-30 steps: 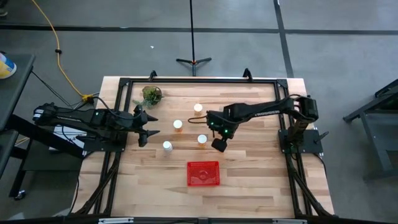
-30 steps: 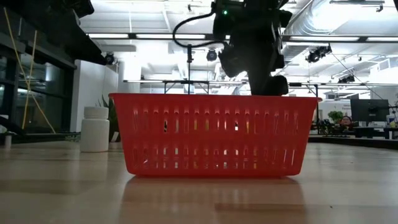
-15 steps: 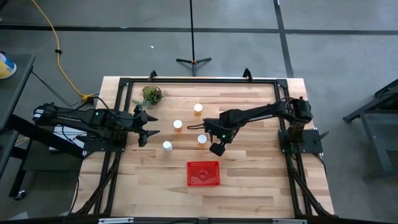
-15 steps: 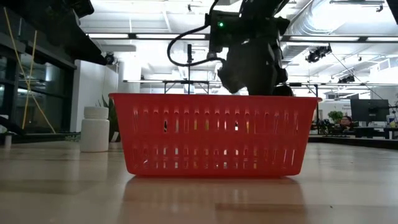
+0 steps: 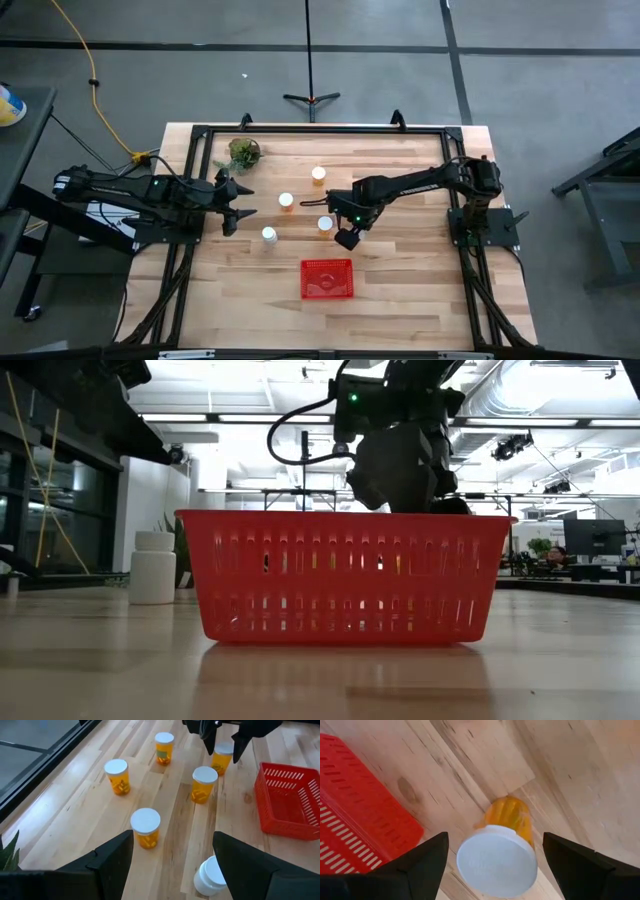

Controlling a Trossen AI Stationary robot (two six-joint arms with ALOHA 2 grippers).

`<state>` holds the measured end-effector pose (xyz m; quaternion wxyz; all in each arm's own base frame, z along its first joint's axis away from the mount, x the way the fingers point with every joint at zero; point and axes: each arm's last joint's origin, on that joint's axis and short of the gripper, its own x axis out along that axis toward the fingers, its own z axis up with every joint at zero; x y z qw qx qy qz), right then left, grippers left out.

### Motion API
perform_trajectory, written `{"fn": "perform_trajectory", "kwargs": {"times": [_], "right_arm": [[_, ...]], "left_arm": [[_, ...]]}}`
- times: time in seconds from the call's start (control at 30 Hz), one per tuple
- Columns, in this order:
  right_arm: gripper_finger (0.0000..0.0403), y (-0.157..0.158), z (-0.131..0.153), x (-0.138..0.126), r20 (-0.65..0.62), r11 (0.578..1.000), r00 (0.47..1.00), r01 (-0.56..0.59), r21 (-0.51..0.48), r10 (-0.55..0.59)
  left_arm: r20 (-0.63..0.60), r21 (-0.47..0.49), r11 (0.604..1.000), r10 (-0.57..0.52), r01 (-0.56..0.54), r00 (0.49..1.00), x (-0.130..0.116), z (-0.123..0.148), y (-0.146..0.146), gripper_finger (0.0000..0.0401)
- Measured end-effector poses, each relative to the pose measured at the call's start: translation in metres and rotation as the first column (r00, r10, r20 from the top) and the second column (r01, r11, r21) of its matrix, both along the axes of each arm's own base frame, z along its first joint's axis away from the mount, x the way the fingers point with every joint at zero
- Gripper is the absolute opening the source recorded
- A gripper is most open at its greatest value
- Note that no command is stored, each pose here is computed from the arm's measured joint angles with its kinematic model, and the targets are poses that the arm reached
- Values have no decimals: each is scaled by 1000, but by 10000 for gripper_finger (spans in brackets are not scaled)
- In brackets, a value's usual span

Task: Pick and place pill bottles into a basket
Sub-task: Put the orange pill bottle into the red bin

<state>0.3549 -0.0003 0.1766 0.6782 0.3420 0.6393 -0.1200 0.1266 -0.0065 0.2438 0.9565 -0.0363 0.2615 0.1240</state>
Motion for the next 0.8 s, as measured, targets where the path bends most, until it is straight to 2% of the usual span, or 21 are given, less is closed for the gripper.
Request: {"fn": "perform_trajectory", "kwargs": {"times": [0.6,0.8], "right_arm": [[314,3,-9,3,-24,1000,1000,0,8,1],[290,3,-9,1,-41,1000,999,0,7,0]], "left_arm": [[3,0,1000,0,0,1000,0,0,0,308],[3,0,1000,0,0,1000,0,0,0,308]]}}
